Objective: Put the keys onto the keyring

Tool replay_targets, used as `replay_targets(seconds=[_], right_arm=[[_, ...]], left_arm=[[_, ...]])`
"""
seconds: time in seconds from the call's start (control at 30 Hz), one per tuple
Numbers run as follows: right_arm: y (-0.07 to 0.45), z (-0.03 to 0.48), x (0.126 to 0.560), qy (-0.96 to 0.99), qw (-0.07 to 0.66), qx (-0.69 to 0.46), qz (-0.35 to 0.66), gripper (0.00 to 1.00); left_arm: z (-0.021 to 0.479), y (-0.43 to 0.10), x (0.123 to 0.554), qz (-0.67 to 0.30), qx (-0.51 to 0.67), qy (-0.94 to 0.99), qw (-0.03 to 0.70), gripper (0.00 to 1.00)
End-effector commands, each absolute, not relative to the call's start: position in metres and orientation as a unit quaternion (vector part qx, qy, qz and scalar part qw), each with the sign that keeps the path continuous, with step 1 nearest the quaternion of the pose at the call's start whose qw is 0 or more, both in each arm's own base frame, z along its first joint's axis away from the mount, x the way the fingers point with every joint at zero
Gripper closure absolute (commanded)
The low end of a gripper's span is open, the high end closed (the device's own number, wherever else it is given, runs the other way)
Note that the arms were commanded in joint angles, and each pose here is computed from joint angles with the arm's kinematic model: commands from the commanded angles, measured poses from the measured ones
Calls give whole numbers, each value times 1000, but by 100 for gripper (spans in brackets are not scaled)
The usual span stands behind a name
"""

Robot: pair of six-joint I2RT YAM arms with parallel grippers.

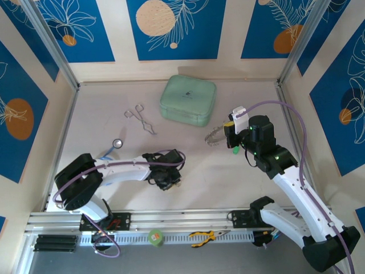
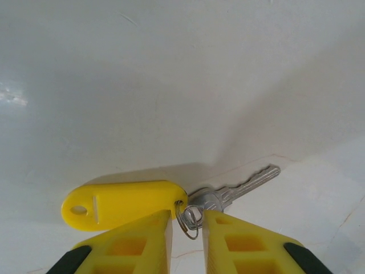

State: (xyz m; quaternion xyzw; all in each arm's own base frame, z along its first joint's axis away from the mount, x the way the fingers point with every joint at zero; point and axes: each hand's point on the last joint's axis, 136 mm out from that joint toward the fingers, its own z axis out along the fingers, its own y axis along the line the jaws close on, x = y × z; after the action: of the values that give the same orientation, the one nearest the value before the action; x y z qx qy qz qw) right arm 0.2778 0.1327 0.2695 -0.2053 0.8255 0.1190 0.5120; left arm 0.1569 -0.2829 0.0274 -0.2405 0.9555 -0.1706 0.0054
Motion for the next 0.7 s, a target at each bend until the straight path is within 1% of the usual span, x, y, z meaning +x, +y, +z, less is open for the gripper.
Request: replay_targets(seconds=[0.0, 0.17, 0.33, 0.47, 0.53, 0.6, 0.67], right_arm=[[136, 281, 275, 813, 528, -206, 132, 100], [136, 281, 275, 814, 527, -207, 133, 100], [136, 283, 273, 812, 529, -207, 134, 100], [136, 282, 273, 813, 528, -208, 134, 100], [136, 284, 272, 812, 528, -208, 135, 100], [137, 283, 271, 812, 527, -209, 138, 100], [142, 283, 269, 810, 524, -217, 149, 100]], left_arm=[[29, -287, 157, -171, -260, 950, -1, 80], [28, -285, 158, -169, -260, 951, 5, 83], [25, -280, 157, -164, -266, 950, 7, 91], [28, -275, 161, -161, -265, 951, 23, 96], [36, -273, 167, -163, -249, 954, 46, 100], [57, -275, 183, -179, -193, 959, 103, 100], [83, -267, 201, -166, -130, 962, 175, 100]])
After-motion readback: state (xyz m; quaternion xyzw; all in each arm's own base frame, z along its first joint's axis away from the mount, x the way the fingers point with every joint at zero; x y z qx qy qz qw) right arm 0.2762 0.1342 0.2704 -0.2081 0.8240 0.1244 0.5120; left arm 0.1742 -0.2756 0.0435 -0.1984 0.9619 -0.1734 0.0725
